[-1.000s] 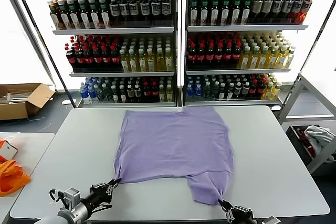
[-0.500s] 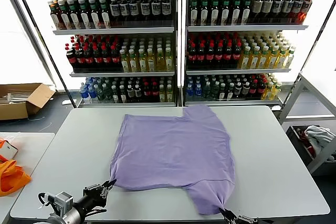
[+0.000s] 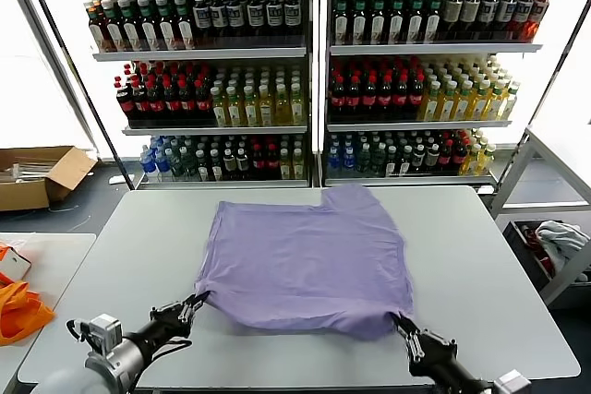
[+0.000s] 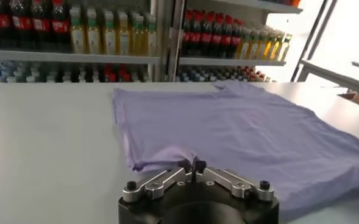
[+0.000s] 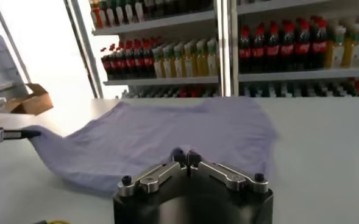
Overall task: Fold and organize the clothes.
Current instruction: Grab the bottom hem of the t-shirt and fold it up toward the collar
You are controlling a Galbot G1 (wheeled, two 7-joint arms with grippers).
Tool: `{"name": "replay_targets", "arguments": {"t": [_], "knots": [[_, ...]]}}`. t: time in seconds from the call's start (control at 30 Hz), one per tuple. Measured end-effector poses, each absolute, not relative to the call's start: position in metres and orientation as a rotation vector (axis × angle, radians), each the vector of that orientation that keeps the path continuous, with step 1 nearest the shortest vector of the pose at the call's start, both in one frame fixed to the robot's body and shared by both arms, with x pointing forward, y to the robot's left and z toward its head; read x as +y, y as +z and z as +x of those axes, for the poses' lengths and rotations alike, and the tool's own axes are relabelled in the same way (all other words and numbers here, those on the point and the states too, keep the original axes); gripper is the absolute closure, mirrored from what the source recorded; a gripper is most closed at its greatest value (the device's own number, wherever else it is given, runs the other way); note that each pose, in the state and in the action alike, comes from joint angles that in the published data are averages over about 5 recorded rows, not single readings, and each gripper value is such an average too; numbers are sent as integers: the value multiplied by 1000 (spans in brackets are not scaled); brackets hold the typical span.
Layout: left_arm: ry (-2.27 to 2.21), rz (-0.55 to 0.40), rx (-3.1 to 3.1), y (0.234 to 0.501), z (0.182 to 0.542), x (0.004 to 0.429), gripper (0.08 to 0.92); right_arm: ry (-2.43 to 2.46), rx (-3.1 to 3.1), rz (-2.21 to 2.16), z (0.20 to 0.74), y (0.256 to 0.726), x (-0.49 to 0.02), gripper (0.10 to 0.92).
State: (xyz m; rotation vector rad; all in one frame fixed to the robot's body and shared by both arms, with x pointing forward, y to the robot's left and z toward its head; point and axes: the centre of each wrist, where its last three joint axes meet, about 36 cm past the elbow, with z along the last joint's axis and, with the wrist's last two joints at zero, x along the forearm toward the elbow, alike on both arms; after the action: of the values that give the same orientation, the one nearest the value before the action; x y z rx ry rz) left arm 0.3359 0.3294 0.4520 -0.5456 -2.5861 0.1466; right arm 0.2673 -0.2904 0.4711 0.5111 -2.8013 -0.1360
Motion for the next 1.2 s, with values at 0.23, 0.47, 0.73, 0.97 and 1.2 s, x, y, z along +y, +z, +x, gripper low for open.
{"name": "replay_targets", "arguments": {"t": [0.23,0.47,0.73,0.97,1.2], "knots": [[244,-532,-2605,446,370,335,911,-170,-2847,463,311,461,-294,914],[314,-507,-2604,435,403,340,911,-169,-2853,433,358,448,-296,897],[358,-448,-2587,417,431,343,801,-149,-2843,431,398,435,-294,693],[367,-391,-2584,411,435,348,601,-118,-2838,398,400,437,-298,485],[337,-368,-2585,410,420,346,393,-59,-2794,317,374,433,-300,286]]}}
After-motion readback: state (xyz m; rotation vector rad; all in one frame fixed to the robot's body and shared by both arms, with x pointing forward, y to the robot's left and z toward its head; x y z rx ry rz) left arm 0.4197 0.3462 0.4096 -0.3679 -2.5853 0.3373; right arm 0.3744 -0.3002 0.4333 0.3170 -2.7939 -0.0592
